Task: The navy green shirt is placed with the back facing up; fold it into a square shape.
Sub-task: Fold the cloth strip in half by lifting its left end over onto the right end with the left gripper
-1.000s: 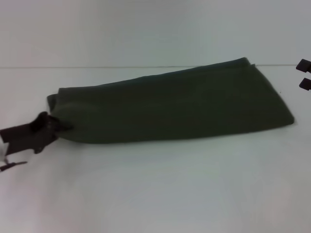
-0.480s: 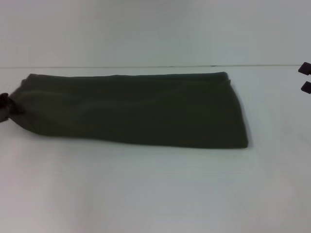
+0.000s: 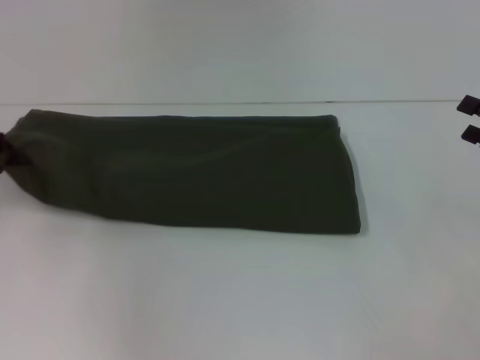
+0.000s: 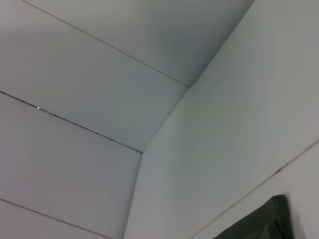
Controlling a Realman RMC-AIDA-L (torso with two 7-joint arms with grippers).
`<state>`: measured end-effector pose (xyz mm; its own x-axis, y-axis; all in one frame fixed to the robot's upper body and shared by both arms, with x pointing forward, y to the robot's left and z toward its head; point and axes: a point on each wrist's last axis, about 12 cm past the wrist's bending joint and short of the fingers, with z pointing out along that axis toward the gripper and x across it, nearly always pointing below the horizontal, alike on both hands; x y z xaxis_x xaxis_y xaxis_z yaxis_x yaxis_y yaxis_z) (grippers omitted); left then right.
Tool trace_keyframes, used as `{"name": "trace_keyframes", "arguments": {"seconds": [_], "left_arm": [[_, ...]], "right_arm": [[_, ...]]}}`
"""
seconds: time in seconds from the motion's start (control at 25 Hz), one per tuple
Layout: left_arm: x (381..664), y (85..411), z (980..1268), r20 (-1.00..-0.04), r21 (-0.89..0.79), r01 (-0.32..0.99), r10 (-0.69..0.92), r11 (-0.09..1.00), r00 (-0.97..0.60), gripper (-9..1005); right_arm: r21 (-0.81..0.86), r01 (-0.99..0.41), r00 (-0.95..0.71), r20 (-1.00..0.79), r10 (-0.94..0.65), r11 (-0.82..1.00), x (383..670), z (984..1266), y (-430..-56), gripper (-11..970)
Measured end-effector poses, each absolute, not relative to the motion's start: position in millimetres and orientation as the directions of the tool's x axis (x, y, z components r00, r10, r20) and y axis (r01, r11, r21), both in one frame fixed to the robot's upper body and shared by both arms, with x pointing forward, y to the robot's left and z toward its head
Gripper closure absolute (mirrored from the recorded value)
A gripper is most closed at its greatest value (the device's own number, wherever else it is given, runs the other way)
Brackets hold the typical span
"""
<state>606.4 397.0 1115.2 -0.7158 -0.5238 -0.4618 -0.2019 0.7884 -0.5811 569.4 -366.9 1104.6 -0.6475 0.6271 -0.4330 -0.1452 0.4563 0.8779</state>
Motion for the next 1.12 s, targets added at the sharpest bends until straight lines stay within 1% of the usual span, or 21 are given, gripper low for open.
{"name": "trace_keyframes", "arguments": {"seconds": [0.16, 0.28, 0.44, 0.56, 0.68, 0.76, 0.84, 1.12], "left_arm": [[612, 377, 1137, -0.462, -0.651, -0.089, -0.487, 0.753, -0.741, 971], [621, 352, 1161, -0.473, -0.699, 0.032, -0.428, 0.715, -0.77, 971], [635, 310, 1187, -0.494, -0.723, 0.181, -0.316, 0.667, -0.81, 972], [643, 277, 1194, -0.506, -0.724, 0.251, -0.248, 0.643, -0.826, 972], [649, 236, 1196, -0.525, -0.713, 0.318, -0.175, 0.624, -0.833, 971], [651, 216, 1197, -0.538, -0.698, 0.351, -0.134, 0.624, -0.832, 971], [654, 189, 1194, -0.558, -0.666, 0.39, -0.078, 0.636, -0.826, 971], [656, 130, 1173, -0.595, -0.585, 0.448, 0.017, 0.676, -0.803, 970]], "right_arm": [[0.878, -0.147, -0.65, -0.434, 0.624, 0.456, 570, 1105, -366, 168], [0.877, -0.149, -0.651, -0.434, 0.622, 0.457, 571, 1105, -365, 168], [0.876, -0.151, -0.652, -0.436, 0.62, 0.458, 571, 1105, -365, 168], [0.877, -0.15, -0.654, -0.434, 0.62, 0.457, 571, 1105, -364, 168], [0.878, -0.149, -0.655, -0.433, 0.62, 0.455, 571, 1104, -363, 169], [0.878, -0.149, -0.655, -0.432, 0.62, 0.454, 571, 1104, -362, 169], [0.878, -0.151, -0.656, -0.432, 0.619, 0.453, 572, 1105, -361, 169], [0.878, -0.151, -0.658, -0.432, 0.616, 0.454, 575, 1104, -359, 169]]}}
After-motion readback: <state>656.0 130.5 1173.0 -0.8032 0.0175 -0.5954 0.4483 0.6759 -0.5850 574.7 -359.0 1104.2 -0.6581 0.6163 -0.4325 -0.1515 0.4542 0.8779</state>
